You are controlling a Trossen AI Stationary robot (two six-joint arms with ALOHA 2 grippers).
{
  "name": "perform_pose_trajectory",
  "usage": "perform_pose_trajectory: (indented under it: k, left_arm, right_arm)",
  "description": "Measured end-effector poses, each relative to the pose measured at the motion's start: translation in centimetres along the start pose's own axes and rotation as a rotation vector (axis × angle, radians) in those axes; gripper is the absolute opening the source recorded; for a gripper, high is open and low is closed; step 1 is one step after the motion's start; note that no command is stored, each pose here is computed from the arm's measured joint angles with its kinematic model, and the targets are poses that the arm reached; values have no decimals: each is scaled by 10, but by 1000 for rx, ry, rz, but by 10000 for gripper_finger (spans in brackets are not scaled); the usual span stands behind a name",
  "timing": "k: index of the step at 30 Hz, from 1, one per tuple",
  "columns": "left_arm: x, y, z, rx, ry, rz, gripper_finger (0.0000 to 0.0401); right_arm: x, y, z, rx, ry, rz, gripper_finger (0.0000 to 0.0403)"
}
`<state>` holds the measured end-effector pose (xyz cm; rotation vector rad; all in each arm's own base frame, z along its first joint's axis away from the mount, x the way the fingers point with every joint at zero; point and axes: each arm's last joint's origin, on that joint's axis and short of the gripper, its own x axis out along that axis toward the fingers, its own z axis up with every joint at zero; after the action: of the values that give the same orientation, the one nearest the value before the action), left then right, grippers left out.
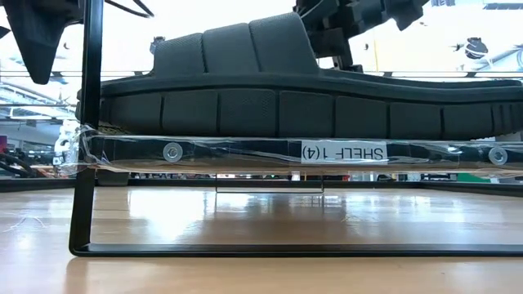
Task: Pick and place slides into the shelf
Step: Put the black slide on the shelf
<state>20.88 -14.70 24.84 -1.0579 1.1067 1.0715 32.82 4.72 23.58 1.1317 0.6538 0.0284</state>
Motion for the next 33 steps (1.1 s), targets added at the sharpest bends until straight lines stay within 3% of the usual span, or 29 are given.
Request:
perform_pose_trajectory:
  k: [17,26,33]
  left_arm:
    - [0,1,1,-2,-4,7,255]
    - [0,1,1,24,2,15,255]
    - [0,1,1,38,3,14,255]
  right_arm:
    - [5,5,-14,50,-124,-66,0]
    - [31,-4,-19,95,-90,-16,0]
    - [32,-8,-20,124,-82,-52,0]
